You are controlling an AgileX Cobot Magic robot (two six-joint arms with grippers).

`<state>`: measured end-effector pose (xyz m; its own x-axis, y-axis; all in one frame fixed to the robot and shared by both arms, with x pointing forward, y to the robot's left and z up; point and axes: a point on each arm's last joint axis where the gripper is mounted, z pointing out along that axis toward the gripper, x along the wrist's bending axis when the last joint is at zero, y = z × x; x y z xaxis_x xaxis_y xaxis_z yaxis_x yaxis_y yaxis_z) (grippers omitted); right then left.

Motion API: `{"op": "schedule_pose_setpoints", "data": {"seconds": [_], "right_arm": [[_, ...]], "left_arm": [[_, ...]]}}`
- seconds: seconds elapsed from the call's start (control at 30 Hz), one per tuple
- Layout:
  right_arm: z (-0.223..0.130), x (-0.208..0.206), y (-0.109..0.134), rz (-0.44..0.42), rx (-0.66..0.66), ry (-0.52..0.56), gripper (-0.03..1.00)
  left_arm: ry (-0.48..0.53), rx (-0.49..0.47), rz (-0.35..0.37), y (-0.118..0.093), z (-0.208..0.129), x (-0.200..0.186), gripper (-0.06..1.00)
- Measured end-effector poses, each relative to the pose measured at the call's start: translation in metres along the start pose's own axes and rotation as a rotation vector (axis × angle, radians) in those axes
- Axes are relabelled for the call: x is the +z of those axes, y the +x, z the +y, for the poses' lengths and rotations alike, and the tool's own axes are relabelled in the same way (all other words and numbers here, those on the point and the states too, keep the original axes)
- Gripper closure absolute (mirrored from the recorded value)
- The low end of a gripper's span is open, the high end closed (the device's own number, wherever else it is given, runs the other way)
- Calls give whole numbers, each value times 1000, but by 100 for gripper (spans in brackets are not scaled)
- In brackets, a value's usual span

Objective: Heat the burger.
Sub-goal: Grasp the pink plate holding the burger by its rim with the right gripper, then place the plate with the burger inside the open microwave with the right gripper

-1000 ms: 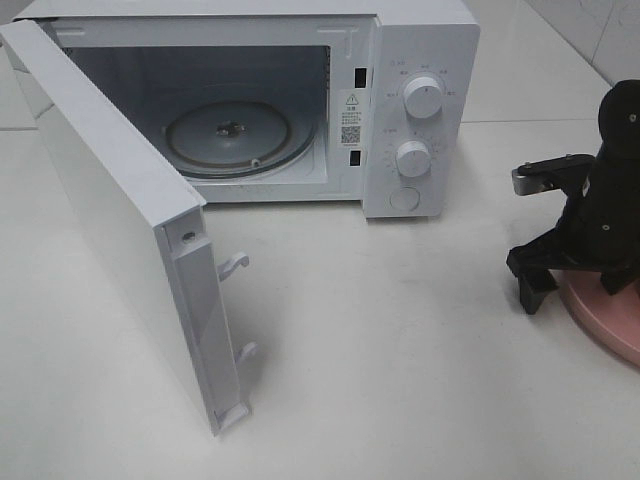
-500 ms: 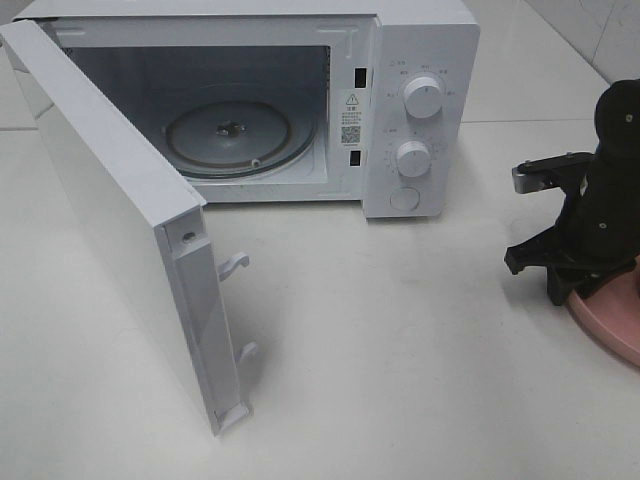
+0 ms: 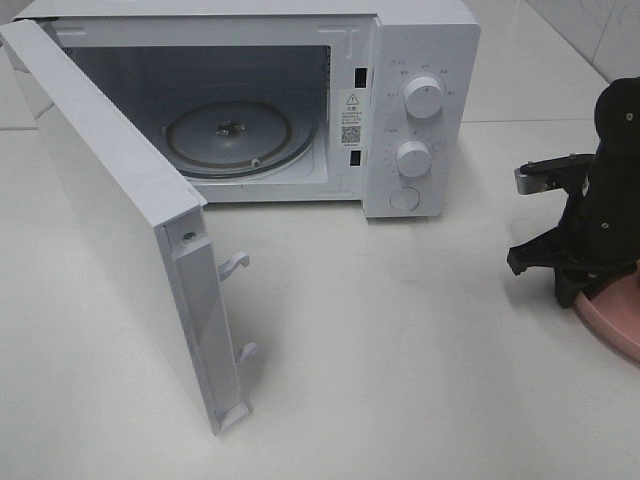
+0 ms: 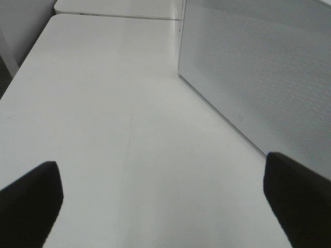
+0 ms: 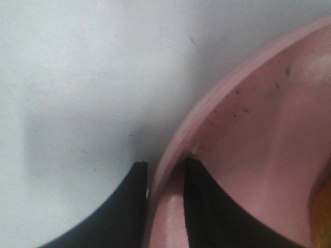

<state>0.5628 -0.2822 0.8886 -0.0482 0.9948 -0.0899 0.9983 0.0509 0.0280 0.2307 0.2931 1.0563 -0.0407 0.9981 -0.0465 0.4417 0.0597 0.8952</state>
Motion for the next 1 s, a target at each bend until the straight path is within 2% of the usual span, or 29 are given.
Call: {"op": "schedule_pose_setpoints", "data": {"seconds": [0.03, 0.2, 0.47, 1.0], "right_arm": [[-2, -1, 1, -17, -1, 15, 79], [-9, -3, 6, -79, -22, 34, 86], [-23, -13, 8, -161, -35, 16, 92], [-60, -33, 22, -279, -74, -12, 91]], "left_arm": [[0, 0, 0, 0, 0, 0, -3], [0, 0, 0, 0, 0, 0, -3], [0, 0, 0, 0, 0, 0, -3], [0, 0, 0, 0, 0, 0, -3]]}}
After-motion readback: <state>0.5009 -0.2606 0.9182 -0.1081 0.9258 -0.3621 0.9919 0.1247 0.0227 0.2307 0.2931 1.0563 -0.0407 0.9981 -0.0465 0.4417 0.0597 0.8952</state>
